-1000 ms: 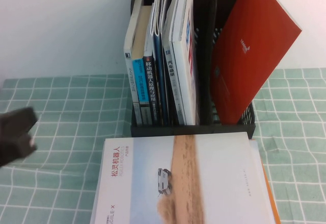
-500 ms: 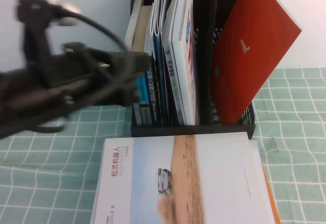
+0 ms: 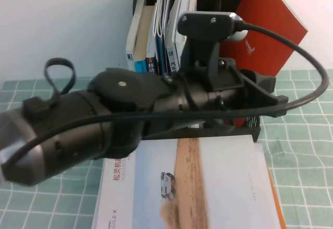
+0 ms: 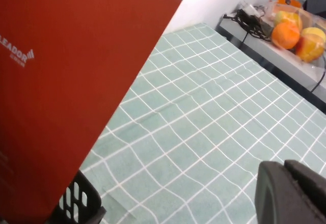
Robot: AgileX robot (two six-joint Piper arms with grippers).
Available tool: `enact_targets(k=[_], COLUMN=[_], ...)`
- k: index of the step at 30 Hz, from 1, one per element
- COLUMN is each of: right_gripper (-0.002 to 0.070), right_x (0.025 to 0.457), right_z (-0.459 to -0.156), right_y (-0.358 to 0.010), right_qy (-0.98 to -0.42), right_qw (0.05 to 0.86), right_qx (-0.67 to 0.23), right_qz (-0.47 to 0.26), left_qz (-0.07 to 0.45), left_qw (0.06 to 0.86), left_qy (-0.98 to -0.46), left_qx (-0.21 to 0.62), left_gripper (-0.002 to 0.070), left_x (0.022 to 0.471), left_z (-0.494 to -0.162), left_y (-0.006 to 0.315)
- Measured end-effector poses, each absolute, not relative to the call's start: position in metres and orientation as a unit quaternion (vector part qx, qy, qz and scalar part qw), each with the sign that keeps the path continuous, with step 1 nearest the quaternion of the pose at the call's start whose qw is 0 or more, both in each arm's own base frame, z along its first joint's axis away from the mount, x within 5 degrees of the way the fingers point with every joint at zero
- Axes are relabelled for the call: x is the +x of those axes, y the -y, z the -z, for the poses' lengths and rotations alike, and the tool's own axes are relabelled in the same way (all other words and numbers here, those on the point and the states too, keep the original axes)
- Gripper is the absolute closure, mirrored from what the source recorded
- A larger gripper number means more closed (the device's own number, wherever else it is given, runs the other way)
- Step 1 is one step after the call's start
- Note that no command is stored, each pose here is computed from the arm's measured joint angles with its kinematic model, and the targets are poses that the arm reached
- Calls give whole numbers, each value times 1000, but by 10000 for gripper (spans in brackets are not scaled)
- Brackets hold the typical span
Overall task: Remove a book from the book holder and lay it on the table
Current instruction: Hold the bookshelf
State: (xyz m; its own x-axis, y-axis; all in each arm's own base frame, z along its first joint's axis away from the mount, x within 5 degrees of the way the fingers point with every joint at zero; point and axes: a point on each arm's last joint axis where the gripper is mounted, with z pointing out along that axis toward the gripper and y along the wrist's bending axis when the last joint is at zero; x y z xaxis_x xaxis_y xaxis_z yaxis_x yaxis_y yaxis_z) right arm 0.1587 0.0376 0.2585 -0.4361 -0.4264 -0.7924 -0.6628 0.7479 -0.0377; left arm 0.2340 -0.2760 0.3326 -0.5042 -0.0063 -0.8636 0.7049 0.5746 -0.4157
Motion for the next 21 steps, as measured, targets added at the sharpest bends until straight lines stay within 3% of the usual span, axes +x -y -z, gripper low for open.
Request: enact_targets(k=[4,8,13,21], right_gripper=[678,678,678,678], right_x=[164,175,186,190], right_z=[-253,-264,-287,-302], right_y=[-15,-3,3,-21], right_qy=[-879,-866,-815,-760], right_qw=[384,446,560,626], right_qx=[-283,-222,-129,-155], right_qz=[-22,37,71,82], left_qz=[399,372,329,314], left_qw=[429,441,469,470], left_qy=[-781,-793,-802,-807], left_qx=[216,196,170,169], left_gripper=[678,678,678,678], left_x=[244,255,266,270], left_z=[-321,-311,-304,-297], left_y=[288,290,286,287])
